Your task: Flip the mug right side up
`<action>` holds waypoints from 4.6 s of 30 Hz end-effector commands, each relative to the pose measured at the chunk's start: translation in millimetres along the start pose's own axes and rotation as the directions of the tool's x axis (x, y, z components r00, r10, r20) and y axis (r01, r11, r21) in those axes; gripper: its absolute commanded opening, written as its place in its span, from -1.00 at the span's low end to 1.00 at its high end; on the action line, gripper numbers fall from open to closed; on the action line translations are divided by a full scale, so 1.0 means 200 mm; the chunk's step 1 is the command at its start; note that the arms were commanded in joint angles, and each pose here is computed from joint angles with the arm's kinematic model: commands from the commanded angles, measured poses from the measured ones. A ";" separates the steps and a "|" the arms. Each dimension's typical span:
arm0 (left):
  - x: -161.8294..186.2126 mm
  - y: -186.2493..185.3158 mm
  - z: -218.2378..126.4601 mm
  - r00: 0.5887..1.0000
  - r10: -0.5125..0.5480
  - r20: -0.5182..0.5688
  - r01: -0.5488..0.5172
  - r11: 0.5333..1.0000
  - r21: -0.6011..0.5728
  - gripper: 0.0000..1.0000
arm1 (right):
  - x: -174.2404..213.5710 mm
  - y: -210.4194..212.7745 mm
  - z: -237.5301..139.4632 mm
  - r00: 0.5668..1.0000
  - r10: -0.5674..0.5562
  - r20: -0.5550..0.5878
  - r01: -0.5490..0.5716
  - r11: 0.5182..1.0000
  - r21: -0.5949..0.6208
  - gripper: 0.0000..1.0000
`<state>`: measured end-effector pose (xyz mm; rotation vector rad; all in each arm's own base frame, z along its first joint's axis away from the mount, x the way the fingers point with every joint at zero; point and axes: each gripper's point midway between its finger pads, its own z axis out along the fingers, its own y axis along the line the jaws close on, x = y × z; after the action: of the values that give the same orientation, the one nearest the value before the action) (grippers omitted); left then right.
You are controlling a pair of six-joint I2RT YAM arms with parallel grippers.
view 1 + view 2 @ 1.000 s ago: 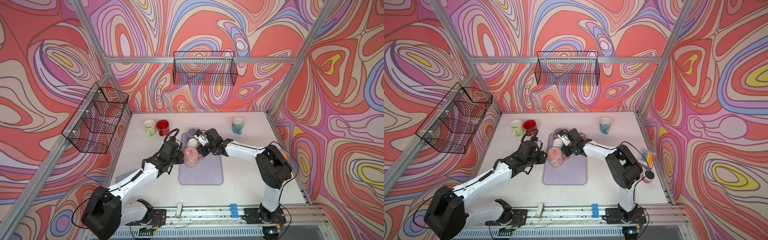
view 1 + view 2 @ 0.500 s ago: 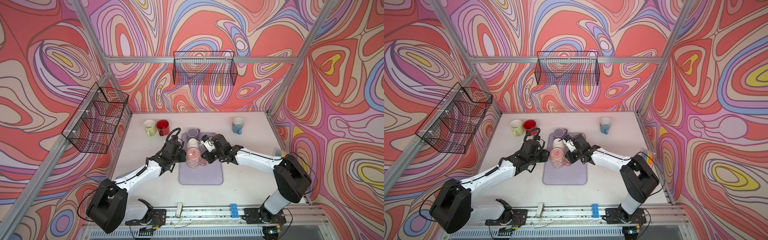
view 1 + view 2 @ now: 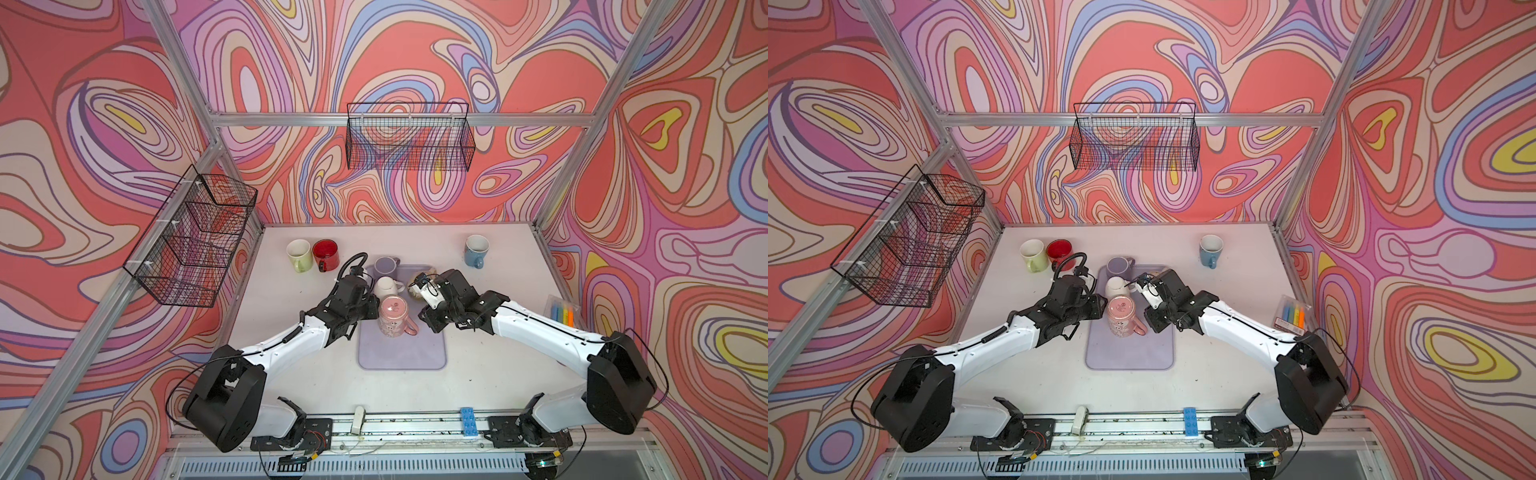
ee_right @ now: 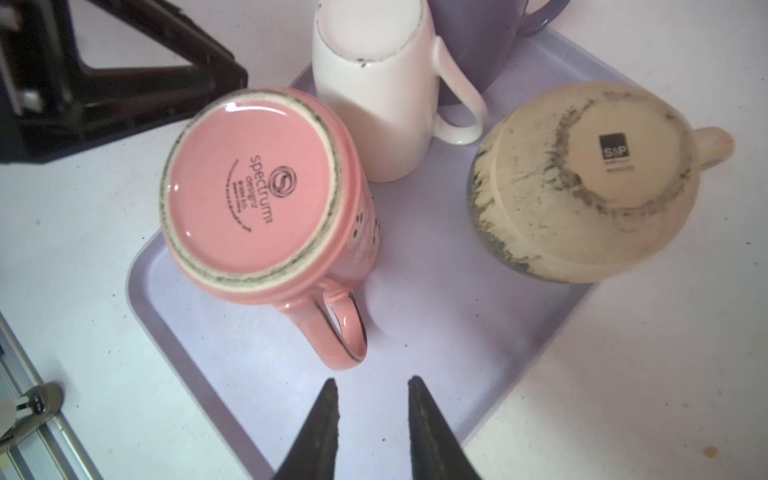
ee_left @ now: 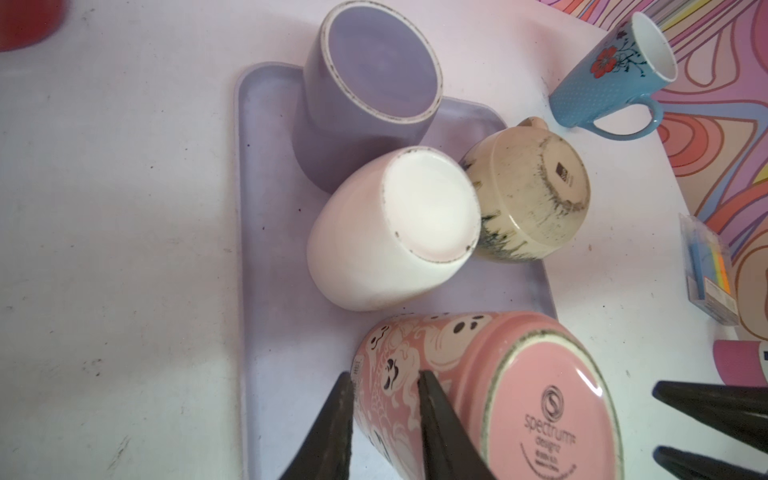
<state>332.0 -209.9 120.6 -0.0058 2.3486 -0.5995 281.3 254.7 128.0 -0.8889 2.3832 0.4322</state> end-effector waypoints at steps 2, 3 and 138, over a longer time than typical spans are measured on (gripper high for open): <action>-0.06 -0.06 0.00 0.999 0.018 0.033 -0.019 0.999 0.027 -0.39 | 0.12 -0.01 0.04 0.997 -0.018 -0.074 0.019 1.000 0.004 -0.41; -0.06 -0.06 -0.01 0.999 0.021 0.033 -0.022 1.000 0.021 -0.38 | 0.13 -0.02 0.06 0.997 -0.012 -0.076 0.013 1.000 0.016 -0.42; 0.29 -0.36 0.02 0.909 0.388 -0.154 -0.396 0.918 -0.019 -1.00 | 0.08 -0.50 -0.29 0.885 0.414 0.212 -0.442 0.890 0.110 -0.47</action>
<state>269.7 -276.9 80.4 0.4842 2.4946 -0.3146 317.1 150.3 150.2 -0.2433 2.4110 0.4608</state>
